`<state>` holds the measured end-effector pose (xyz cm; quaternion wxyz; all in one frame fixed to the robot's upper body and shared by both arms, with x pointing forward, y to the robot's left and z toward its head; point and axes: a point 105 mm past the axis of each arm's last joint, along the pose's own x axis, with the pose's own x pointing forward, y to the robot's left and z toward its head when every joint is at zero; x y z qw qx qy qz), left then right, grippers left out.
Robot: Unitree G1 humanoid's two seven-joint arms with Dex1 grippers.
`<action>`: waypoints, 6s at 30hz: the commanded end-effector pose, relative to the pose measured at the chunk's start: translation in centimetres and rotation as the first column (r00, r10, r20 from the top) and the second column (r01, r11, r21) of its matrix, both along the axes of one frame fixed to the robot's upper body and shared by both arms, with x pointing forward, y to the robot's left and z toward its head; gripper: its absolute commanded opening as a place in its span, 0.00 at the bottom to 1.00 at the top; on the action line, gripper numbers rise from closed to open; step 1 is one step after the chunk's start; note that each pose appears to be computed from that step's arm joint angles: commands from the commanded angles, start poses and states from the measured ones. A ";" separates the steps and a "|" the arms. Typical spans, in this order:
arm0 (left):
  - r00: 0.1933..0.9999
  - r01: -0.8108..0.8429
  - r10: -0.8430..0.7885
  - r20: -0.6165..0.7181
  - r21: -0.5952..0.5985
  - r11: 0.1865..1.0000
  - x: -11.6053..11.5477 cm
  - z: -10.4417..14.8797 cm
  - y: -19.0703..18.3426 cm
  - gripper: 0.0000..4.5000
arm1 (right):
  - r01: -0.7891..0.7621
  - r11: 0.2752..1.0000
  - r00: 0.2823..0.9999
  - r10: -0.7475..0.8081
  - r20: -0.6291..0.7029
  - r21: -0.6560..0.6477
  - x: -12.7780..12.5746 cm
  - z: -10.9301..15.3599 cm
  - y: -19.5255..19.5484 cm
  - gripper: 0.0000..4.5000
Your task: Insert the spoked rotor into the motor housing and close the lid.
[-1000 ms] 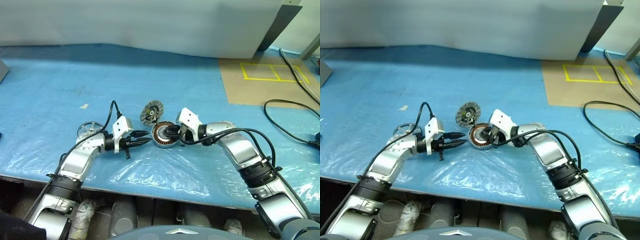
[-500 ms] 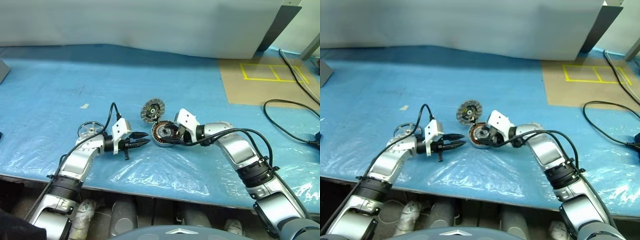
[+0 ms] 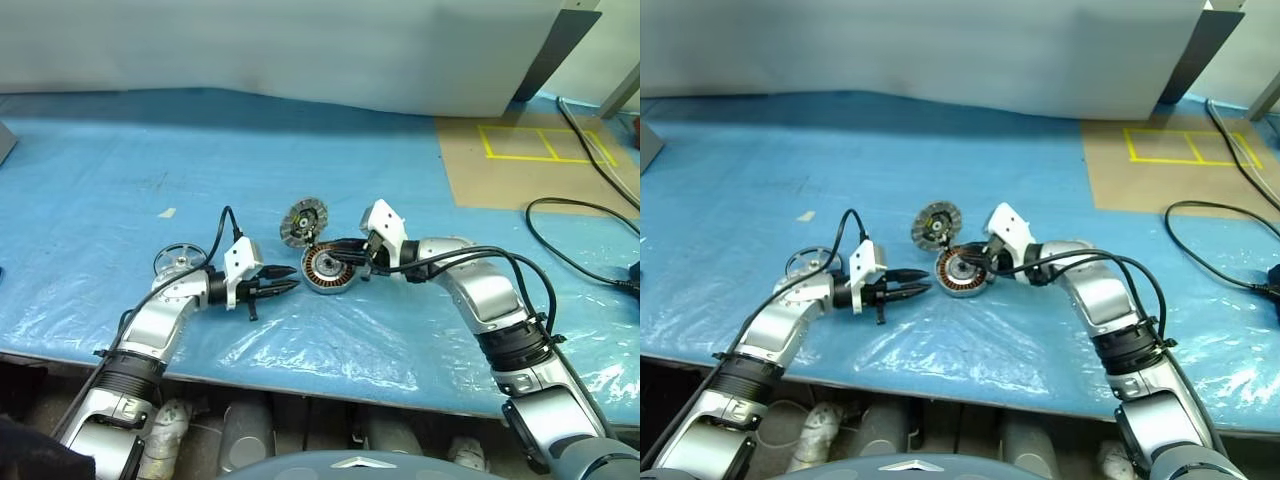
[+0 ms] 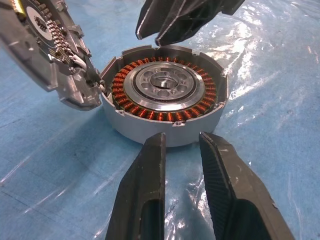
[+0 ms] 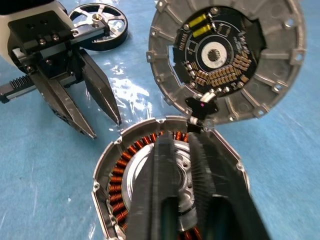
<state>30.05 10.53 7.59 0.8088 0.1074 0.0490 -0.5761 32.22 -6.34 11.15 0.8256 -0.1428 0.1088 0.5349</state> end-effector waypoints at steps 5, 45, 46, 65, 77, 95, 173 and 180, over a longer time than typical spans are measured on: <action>0.999 -0.002 0.002 0.034 -0.009 1.000 0.1 0.6 0.4 0.24 | 0.005 0.999 1.000 -0.005 -0.005 0.033 0.3 0.1 0.9 0.01; 0.999 0.003 -0.002 0.045 -0.014 1.000 0.2 0.5 0.1 0.24 | 0.053 0.999 0.994 -0.052 -0.091 0.006 0.8 -2.7 -0.3 0.01; 0.999 0.004 -0.003 0.047 -0.015 1.000 0.2 0.7 0.0 0.24 | 0.044 0.999 0.995 -0.041 -0.090 0.030 0.7 -2.0 -0.2 0.01; 0.998 0.019 -0.018 0.059 -0.017 1.000 0.1 3.0 -1.2 0.24 | 0.001 0.996 0.992 -0.012 -0.125 -0.084 -0.6 -4.6 -0.5 0.01; 0.998 0.017 -0.016 0.054 -0.020 1.000 -0.1 3.4 -1.7 0.24 | 0.009 0.959 0.986 0.039 -0.163 0.284 0.3 3.0 1.6 0.01; 0.999 0.009 -0.008 0.037 -0.021 1.000 0.2 2.0 -1.1 0.24 | 0.062 0.967 0.978 -0.010 -0.208 0.249 0.6 1.1 0.4 0.01; 0.999 0.014 -0.015 -0.040 -0.010 1.000 -1.2 -3.5 4.0 0.24 | 0.114 0.990 0.973 -0.129 -0.190 -0.085 0.3 -5.9 -1.4 0.01; 1.000 0.015 -0.016 -0.018 -0.073 0.997 -1.0 -2.6 3.7 0.24 | 0.075 0.962 0.977 -0.019 -0.210 0.262 -0.1 0.8 0.2 0.01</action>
